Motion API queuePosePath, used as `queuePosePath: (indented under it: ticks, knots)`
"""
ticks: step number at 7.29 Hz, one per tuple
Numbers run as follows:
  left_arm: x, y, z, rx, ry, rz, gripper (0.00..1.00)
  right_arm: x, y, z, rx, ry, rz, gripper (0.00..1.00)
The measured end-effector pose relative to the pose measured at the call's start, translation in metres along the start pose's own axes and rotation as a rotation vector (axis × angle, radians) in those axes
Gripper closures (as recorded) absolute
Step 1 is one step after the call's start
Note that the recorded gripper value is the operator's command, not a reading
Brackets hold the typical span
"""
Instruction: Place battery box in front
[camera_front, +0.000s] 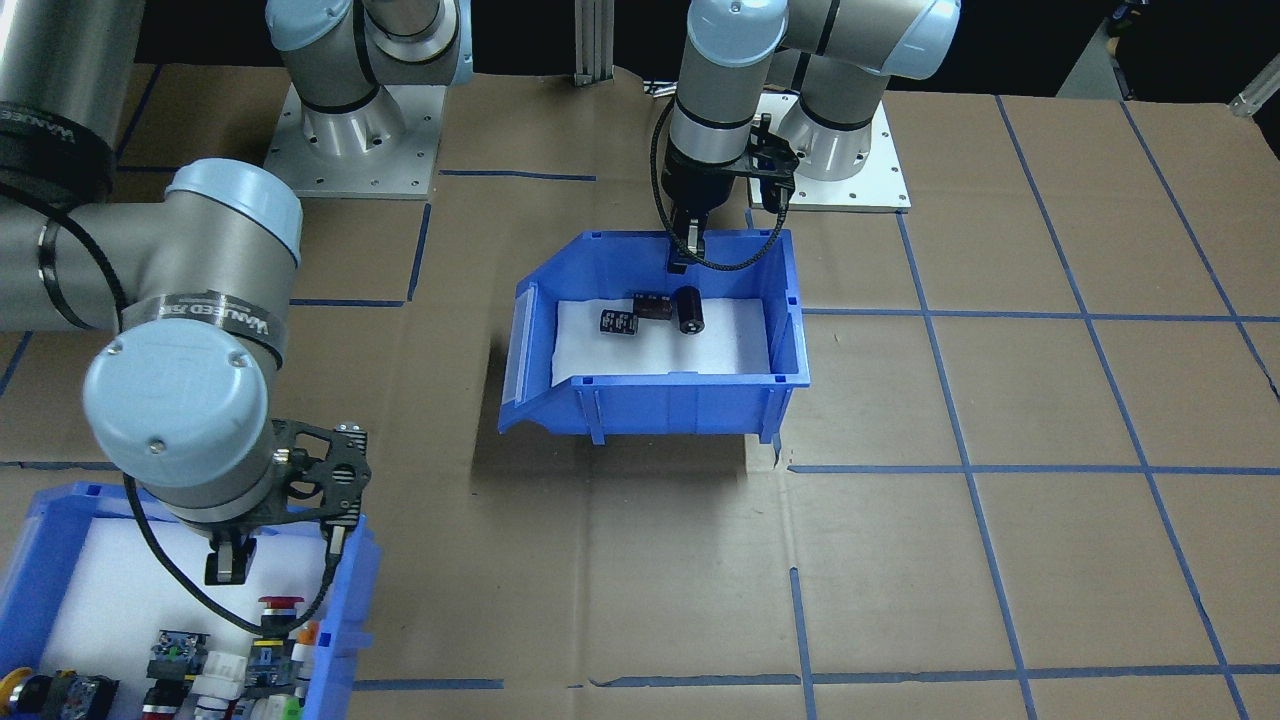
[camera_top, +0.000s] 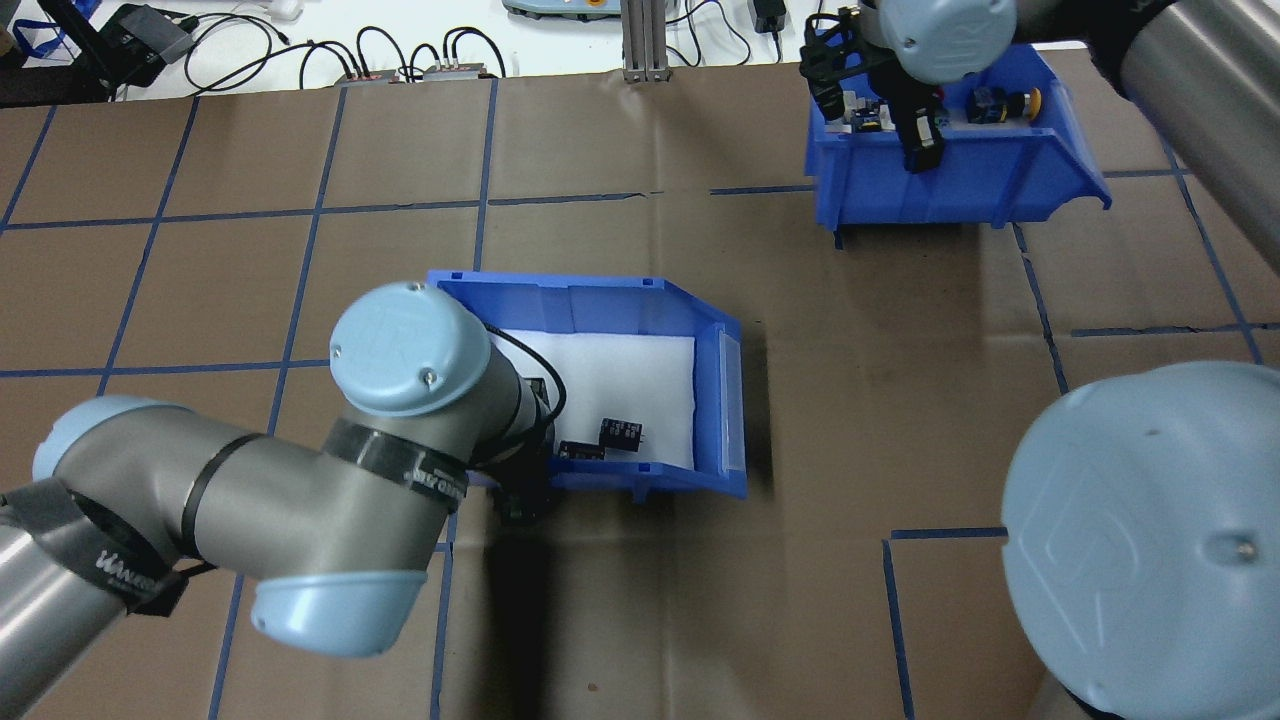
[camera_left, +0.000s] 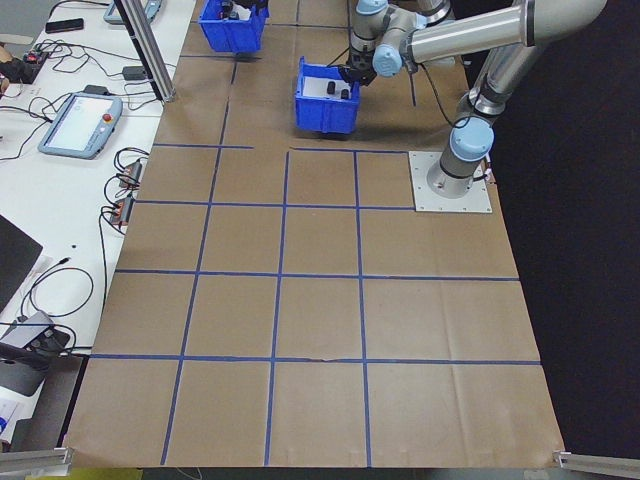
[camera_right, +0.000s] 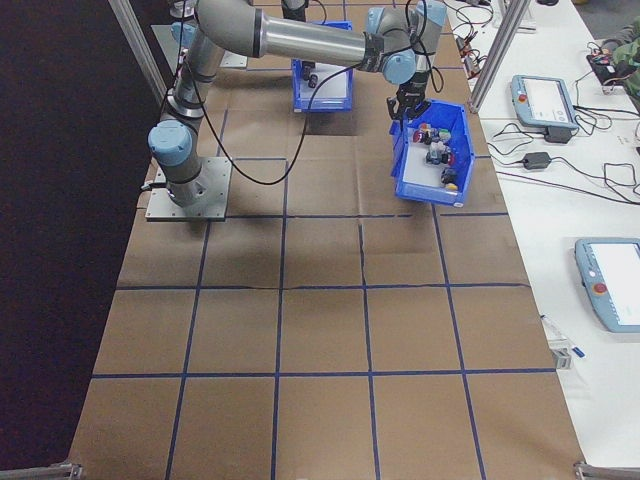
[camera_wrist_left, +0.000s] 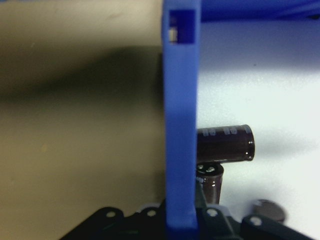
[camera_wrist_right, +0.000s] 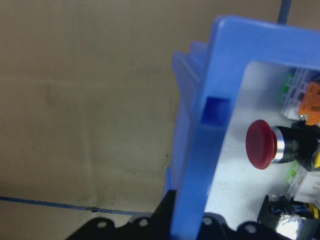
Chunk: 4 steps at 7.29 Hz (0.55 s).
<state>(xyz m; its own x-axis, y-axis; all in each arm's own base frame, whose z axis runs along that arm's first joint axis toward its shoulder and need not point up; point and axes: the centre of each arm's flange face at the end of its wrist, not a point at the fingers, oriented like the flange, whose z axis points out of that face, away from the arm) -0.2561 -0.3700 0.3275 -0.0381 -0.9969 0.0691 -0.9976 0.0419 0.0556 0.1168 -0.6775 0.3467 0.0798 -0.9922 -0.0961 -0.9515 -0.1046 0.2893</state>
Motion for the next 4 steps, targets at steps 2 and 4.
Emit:
queuePosePath:
  ticks: [2,4]
  knots:
    - [0.085,0.009,-0.019,0.003,0.013,0.007,1.00,-0.044,0.026,0.013,0.003,0.018,-0.040,0.97]
    - [0.159,0.028,-0.014,-0.011,0.030,0.006,1.00,-0.102,0.023,0.026,0.001,0.034,-0.078,0.97]
